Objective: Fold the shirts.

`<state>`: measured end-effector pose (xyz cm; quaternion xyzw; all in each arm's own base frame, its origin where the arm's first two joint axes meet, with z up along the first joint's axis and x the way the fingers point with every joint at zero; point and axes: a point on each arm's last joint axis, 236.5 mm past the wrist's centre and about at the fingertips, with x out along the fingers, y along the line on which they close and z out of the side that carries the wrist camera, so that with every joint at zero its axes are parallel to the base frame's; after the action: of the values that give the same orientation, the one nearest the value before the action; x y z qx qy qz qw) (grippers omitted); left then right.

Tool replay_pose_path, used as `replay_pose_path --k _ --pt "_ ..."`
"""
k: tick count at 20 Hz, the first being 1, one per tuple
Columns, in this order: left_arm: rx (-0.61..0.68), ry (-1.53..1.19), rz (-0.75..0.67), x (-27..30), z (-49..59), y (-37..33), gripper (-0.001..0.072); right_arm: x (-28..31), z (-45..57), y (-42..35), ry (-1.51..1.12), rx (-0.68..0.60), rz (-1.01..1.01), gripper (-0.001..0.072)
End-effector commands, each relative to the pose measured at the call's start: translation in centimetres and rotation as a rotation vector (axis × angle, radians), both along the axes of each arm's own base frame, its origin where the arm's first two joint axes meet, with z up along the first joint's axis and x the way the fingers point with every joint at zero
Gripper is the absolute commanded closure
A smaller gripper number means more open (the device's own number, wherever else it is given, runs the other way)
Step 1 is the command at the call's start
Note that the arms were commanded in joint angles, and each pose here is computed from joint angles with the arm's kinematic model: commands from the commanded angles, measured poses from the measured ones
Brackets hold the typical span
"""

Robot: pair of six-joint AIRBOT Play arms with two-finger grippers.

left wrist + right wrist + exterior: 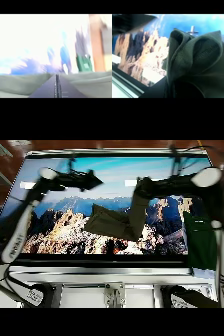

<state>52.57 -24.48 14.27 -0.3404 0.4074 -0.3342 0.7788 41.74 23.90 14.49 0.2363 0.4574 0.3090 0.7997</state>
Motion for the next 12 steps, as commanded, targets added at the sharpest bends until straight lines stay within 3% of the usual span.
replay_pose_path --k 1,5,6,7,8,12 --pt "0.101 -0.09 0.122 -2.8 7.7 12.7 0.0664 1.1 -6.0 11.1 0.018 0.074 0.021 0.0652" --pt "0.202 -0.125 -0.002 -11.3 11.9 15.9 0.0663 1.6 -14.2 18.1 0.193 0.208 -0.091 0.0643" --pt "0.214 -0.135 -0.013 -12.6 12.6 16.0 0.0664 1.6 -15.3 18.8 0.232 0.24 -0.112 0.0481" --pt "0.222 -0.153 -0.014 -13.3 13.4 15.9 0.0663 1.5 -15.8 19.2 0.255 0.263 -0.106 0.0142" --pt "0.226 -0.171 -0.012 -13.7 14.0 15.7 0.0663 1.0 -15.8 19.3 0.245 0.258 -0.064 0.0045" --pt "0.223 -0.178 -0.044 -14.1 14.1 14.3 0.0663 -0.1 -14.9 14.1 0.273 0.151 0.08 0.0045"
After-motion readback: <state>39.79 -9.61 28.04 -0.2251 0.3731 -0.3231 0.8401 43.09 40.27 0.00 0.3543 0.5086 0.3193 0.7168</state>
